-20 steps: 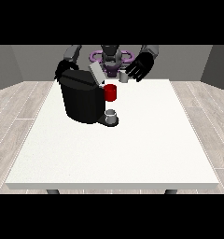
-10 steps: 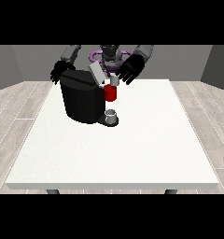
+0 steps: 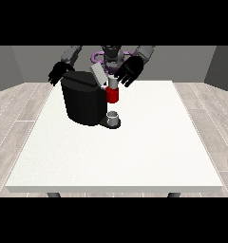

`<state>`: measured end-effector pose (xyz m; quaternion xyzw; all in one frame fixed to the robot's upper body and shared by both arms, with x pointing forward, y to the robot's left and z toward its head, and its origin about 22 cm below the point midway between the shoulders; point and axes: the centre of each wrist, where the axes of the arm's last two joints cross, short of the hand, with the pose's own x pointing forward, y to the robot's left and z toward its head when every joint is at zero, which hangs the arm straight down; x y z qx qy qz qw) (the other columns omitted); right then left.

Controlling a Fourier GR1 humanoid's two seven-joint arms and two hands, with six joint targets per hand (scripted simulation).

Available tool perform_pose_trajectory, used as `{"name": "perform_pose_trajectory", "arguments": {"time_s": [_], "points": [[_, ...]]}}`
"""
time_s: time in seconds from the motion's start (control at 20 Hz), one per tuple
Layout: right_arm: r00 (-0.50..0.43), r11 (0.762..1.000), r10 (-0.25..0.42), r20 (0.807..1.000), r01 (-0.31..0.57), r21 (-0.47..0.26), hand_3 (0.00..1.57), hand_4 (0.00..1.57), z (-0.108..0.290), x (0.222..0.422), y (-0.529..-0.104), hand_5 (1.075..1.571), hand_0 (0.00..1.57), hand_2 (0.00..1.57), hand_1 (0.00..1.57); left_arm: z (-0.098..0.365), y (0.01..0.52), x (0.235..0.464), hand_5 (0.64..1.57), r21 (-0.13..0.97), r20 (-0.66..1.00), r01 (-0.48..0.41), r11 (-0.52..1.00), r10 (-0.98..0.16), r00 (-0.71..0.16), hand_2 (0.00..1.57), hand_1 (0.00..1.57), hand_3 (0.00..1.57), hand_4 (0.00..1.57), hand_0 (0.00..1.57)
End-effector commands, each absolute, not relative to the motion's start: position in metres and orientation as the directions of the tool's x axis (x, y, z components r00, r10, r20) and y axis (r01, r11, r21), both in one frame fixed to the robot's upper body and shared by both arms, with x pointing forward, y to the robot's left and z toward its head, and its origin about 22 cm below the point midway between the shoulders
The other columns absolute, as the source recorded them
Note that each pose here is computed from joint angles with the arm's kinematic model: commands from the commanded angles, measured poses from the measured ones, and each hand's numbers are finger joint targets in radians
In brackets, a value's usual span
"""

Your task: Insert the coffee pod into the coffee machine and close the lid

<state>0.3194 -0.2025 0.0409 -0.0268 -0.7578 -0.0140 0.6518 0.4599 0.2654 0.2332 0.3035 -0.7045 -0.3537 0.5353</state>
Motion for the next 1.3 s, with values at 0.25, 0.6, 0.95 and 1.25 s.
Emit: {"name": "perform_pose_trajectory", "arguments": {"time_s": [0.25,0.6,0.95,1.25], "points": [[-0.124,0.999,0.027,0.992,0.030,-0.024,0.00,0.50,0.036,0.312,-0.204,1.571,0.00,0.00,0.00,0.217,0.247,0.462,1.571,0.831,0.528,-0.036,0.555,-0.808,-0.259,1.25,1.18,1.18,0.50,1.18],[-0.164,0.998,0.004,0.986,0.056,0.005,0.00,0.54,0.036,0.308,-0.214,1.571,0.00,0.00,0.00,0.214,0.267,0.461,1.571,0.828,0.537,-0.031,0.559,-0.808,-0.244,1.28,1.20,1.21,0.52,1.20],[-0.184,0.994,-0.006,0.983,0.108,0.026,0.00,0.45,0.048,0.324,-0.225,1.571,0.00,0.00,0.00,0.212,0.249,0.462,1.571,0.843,0.507,-0.034,0.538,-0.812,-0.289,1.27,1.22,1.20,0.49,1.22],[-0.140,0.996,0.011,0.990,0.093,0.002,0.00,0.42,0.043,0.309,-0.204,1.571,0.00,0.00,0.00,0.213,0.281,0.460,1.571,0.839,0.527,0.003,0.544,-0.812,-0.252,1.25,1.22,1.15,0.47,1.22]]}}
